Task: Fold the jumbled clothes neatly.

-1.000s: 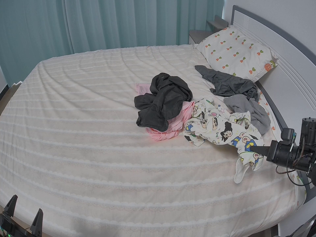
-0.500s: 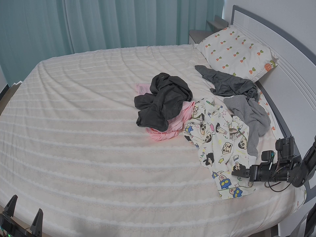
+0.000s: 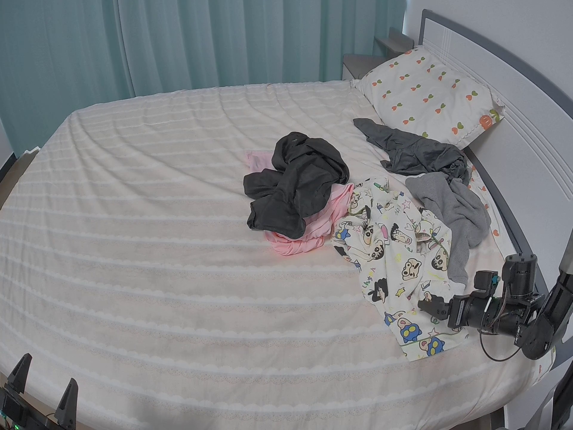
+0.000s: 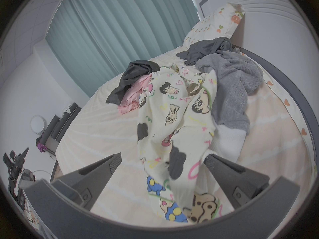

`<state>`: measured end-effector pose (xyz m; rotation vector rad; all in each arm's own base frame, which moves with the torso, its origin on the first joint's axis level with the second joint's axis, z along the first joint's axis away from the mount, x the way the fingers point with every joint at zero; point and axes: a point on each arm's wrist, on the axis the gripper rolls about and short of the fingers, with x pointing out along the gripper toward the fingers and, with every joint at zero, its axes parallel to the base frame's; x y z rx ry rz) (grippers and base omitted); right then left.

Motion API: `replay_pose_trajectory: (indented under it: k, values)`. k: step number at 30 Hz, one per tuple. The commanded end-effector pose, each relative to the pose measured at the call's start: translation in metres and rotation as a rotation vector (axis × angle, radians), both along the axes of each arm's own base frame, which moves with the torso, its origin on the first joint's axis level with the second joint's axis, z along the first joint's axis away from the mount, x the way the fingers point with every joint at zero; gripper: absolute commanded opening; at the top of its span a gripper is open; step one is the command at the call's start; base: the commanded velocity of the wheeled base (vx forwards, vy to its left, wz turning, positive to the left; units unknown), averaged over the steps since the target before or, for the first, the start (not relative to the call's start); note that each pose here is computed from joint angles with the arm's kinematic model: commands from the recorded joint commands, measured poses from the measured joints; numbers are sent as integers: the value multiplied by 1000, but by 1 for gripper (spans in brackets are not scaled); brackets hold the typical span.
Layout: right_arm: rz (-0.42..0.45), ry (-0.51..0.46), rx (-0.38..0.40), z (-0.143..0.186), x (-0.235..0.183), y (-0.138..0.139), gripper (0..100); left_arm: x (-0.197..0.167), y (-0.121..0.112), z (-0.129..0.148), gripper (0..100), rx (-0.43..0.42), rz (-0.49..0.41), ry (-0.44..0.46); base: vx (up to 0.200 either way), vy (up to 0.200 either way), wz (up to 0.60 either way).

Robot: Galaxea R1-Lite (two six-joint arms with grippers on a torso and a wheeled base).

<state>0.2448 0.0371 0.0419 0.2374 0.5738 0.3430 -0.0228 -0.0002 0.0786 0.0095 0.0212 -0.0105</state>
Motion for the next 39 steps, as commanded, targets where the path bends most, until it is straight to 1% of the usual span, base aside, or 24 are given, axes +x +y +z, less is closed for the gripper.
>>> replay_pose_trajectory:
  k: [1,3,4,5,10,17,19,22,23,25,27,28,29,35,39]
  values:
    - [58,8,-20,3,-24,13,100,0,0,-3,100,1,0,3,0,0,0]
    - [82,43,-43,-3,-38,19,100,0,0,-3,100,1,0,3,0,0,0]
    - [83,47,-47,-3,-40,20,100,0,0,-3,100,1,0,3,0,0,0]
    - [76,64,-72,-6,-47,20,100,0,0,-4,100,1,0,5,0,0,0]
    - [14,78,-110,-11,-46,11,100,0,0,-3,100,1,0,3,0,0,0]
    - [28,97,-134,-16,-47,12,100,0,0,-3,100,1,0,3,0,0,0]
    - [34,85,-142,-14,-48,13,100,0,0,-4,100,0,0,5,0,0,0]
    - [7,-3,-136,-1,-45,12,100,0,0,-4,100,0,0,5,0,0,0]
    - [2,-18,-134,1,-45,12,100,0,0,-4,100,1,1,5,0,0,0]
    - [-37,-65,-135,7,-38,7,100,0,0,-4,100,1,0,5,0,0,0]
    - [-94,-108,-147,14,-29,0,100,0,0,-4,100,0,0,5,0,0,0]
    - [-98,-108,-148,14,-29,-1,100,0,0,-4,100,0,0,5,0,0,0]
    - [-125,-127,-151,16,-22,-6,100,0,0,-4,100,0,1,5,0,0,0]
    - [-125,-126,-150,8,0,-4,100,0,0,-4,100,0,1,5,0,0,0]
    - [-118,-90,-158,-10,24,0,100,0,0,-4,100,0,0,5,0,0,0]
